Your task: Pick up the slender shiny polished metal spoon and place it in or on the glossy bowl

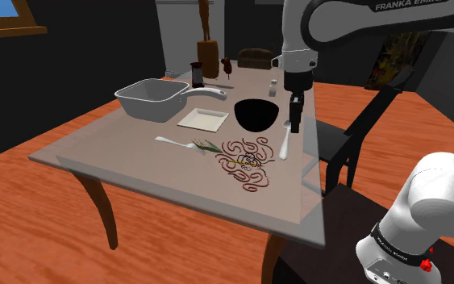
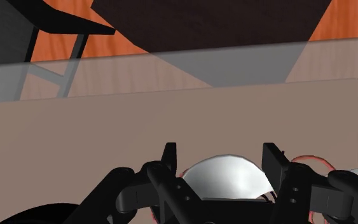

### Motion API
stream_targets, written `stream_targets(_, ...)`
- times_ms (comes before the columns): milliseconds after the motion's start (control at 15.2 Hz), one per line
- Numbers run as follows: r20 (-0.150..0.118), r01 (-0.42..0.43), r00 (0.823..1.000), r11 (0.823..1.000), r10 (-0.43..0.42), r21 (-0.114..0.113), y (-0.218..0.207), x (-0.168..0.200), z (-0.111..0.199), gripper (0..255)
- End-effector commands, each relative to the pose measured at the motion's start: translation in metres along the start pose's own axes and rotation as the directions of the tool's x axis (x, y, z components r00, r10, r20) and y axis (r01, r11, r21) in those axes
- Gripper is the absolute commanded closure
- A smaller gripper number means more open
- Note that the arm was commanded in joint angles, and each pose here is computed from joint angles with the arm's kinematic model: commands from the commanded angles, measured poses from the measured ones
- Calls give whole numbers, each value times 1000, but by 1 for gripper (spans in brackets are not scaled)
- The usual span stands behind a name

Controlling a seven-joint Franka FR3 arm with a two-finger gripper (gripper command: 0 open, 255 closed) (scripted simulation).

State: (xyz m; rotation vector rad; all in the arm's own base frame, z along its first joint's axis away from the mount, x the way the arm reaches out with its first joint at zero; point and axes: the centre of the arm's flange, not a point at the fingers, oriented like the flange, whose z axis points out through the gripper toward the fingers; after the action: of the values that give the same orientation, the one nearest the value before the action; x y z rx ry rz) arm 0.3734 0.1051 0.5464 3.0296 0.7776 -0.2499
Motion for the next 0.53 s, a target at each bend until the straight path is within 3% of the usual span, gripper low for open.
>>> stream_targets(0, 1, 0, 1000, 1000, 0, 0, -1, -2, -10, 255)
stream_targets(462, 1, 0, 1000, 1000, 0, 0, 10, 0, -41, 255)
